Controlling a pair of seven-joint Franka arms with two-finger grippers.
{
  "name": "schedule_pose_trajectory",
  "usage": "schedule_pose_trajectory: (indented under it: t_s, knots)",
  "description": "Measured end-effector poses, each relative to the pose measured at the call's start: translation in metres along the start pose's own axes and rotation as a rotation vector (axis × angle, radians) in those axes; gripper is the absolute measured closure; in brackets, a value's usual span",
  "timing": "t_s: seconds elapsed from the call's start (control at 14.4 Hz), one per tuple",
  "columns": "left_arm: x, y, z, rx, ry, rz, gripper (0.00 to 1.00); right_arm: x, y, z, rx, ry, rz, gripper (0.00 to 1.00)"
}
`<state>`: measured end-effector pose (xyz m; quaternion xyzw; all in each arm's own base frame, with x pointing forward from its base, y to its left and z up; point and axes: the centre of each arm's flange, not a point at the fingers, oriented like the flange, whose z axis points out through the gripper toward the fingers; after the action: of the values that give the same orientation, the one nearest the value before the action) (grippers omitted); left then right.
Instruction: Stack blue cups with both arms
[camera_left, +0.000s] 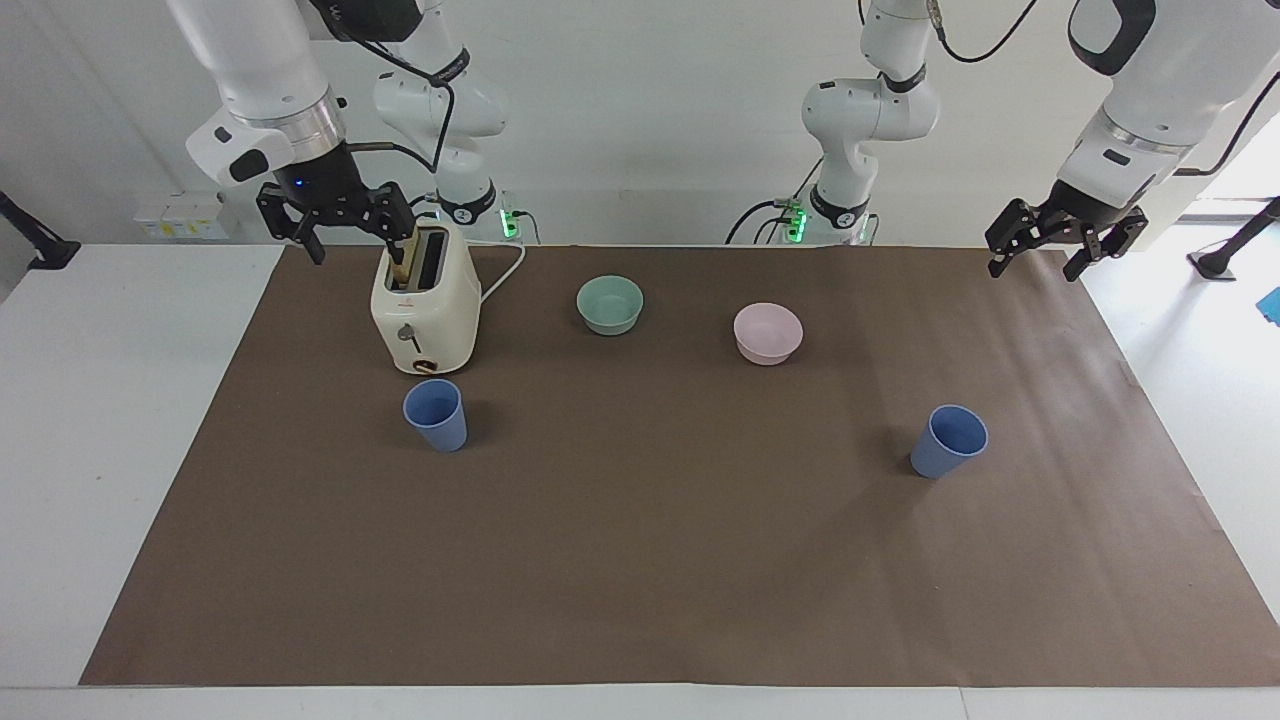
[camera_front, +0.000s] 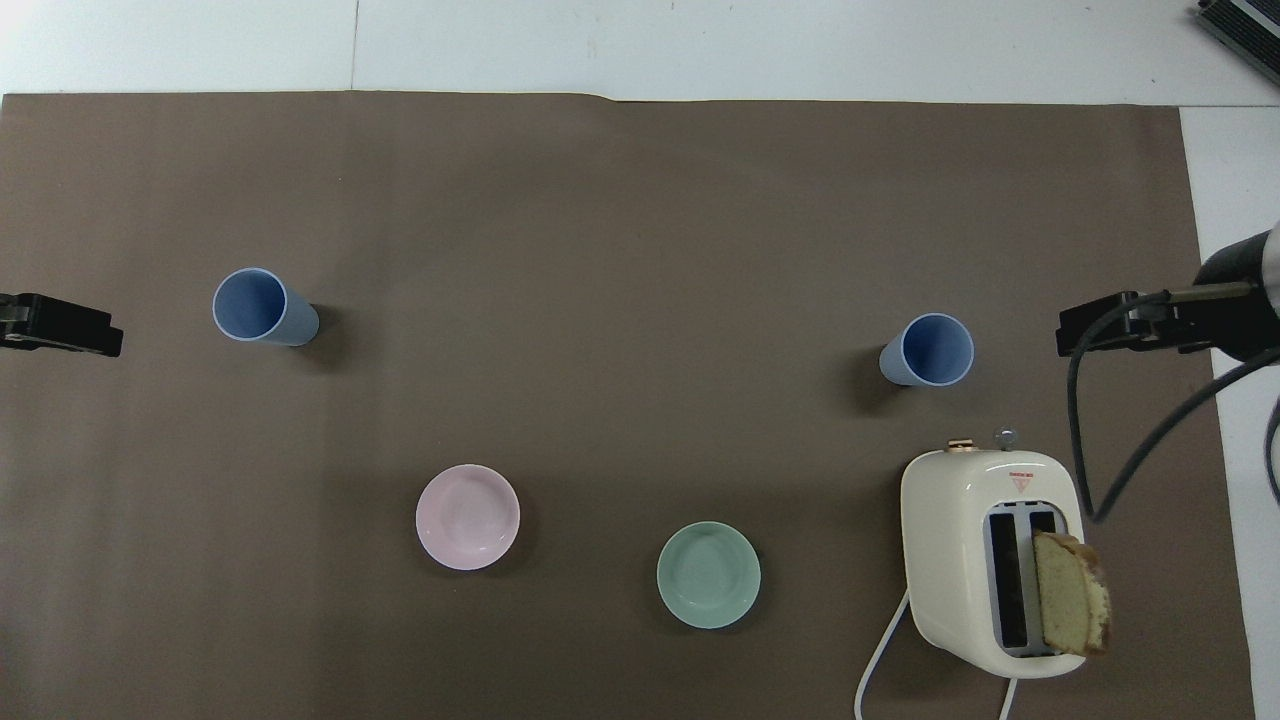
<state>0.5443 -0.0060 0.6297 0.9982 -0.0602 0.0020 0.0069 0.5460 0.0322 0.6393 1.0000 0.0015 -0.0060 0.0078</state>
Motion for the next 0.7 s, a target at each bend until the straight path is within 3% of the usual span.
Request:
schedule_pose_trajectory:
  t_s: [0.7]
  knots:
    - [0.0,-0.0001,-0.0016,0.001,0.008,0.0,0.0,0.0,0.0,0.0,0.0,0.0,0.0,0.0]
